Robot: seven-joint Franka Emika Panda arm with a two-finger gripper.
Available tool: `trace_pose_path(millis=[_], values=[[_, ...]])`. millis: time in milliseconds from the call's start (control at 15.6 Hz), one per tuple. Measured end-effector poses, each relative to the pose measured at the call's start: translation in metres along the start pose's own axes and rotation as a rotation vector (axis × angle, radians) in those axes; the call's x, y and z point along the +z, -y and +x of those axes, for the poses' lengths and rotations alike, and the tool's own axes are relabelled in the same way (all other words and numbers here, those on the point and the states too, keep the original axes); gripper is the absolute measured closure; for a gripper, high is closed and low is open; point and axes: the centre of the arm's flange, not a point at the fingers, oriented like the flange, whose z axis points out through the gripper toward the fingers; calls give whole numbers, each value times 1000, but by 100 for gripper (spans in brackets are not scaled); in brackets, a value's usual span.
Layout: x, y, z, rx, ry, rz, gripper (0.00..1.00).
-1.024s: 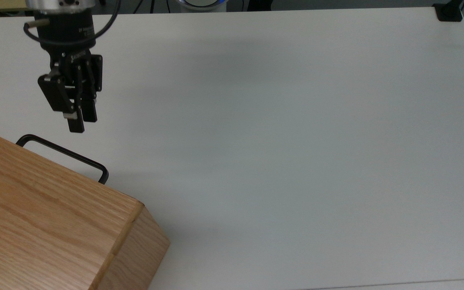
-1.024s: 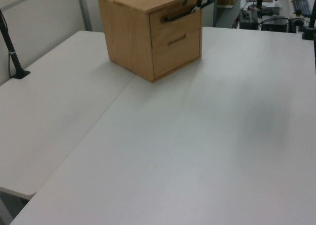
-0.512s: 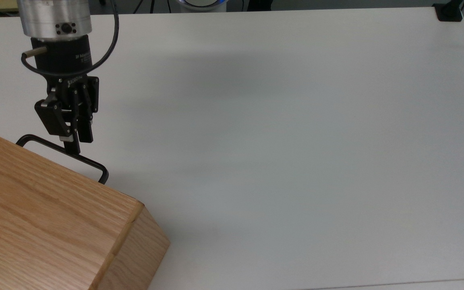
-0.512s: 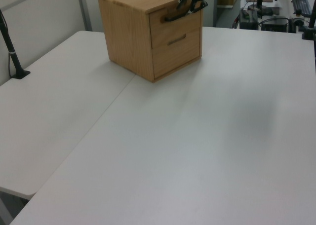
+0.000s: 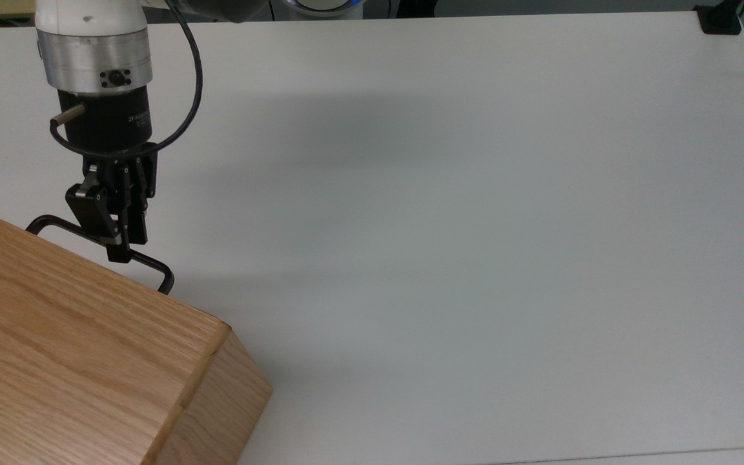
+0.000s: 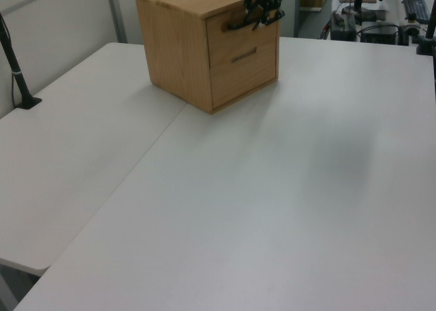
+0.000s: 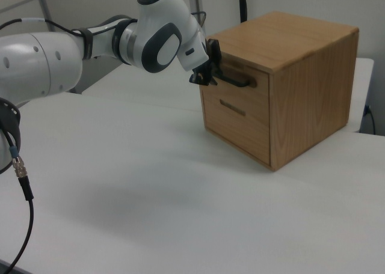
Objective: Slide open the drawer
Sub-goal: 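Pull the handle outward, sliding the upper drawer out of the cabinet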
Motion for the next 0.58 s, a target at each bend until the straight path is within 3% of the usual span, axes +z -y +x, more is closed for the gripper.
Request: trace_pose_path(millis=[64,192,256,576], values=[[-1,3,0,-6,-6,14,76],[0,3,0,-8,-9,14,77],[0,3,0,3,-9,16,82],[-3,4,-3,-7,-18,-13,82]])
